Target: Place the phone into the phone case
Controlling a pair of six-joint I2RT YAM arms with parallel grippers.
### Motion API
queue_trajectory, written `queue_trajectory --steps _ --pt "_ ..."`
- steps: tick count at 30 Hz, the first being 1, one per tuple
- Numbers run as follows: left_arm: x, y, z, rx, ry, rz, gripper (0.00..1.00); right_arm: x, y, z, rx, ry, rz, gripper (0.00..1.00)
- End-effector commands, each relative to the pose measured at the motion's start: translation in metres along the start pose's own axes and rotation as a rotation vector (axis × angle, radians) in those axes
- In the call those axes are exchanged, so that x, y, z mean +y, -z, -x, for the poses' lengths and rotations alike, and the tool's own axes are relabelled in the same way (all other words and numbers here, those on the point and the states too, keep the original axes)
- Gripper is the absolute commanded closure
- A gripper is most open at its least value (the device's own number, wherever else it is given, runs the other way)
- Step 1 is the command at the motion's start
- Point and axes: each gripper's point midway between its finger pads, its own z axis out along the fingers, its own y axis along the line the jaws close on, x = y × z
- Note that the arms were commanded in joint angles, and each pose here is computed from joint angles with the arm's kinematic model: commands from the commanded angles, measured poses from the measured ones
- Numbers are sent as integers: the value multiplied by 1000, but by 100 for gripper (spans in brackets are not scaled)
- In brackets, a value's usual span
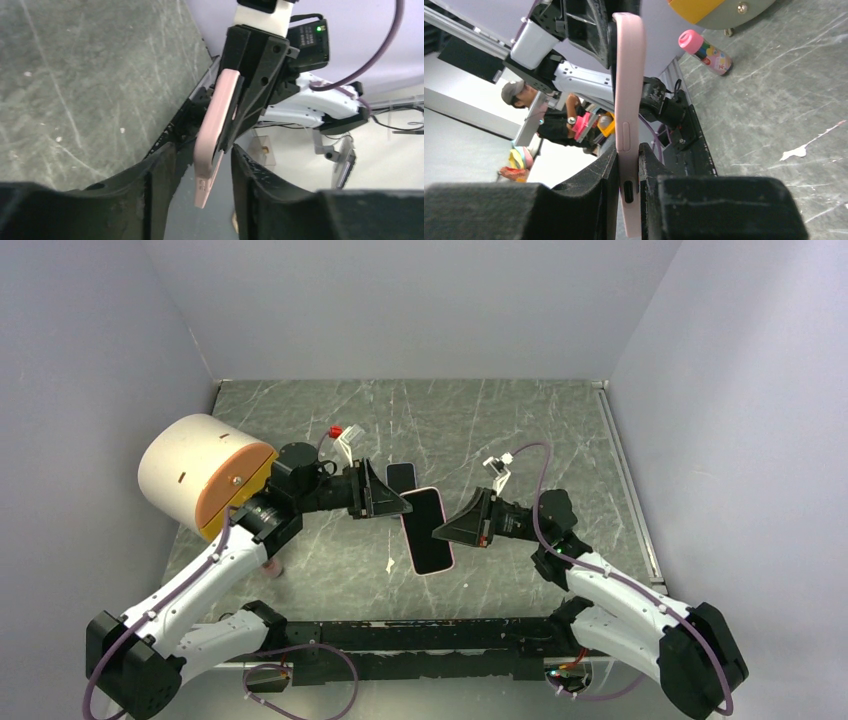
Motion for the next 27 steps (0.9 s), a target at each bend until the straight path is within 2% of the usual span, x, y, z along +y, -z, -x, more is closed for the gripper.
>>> queue_trajectory --steps 1,6,12,22,27 --pt "-14 9 9 -32 -72 1 46 23 -6 20 -27 127 57 100" --pt "-22 15 6 6 -128 -10 35 28 -5 15 12 145 76 100" --pt "-35 14 -1 94 -144 -75 32 31 -7 1 106 145 99 100" --pt "-31 6 -11 194 -128 -127 35 34 -14 -17 180 137 115 100" --pt "-24 3 -14 215 -104 -123 41 34 -19 -20 188 132 120 100"
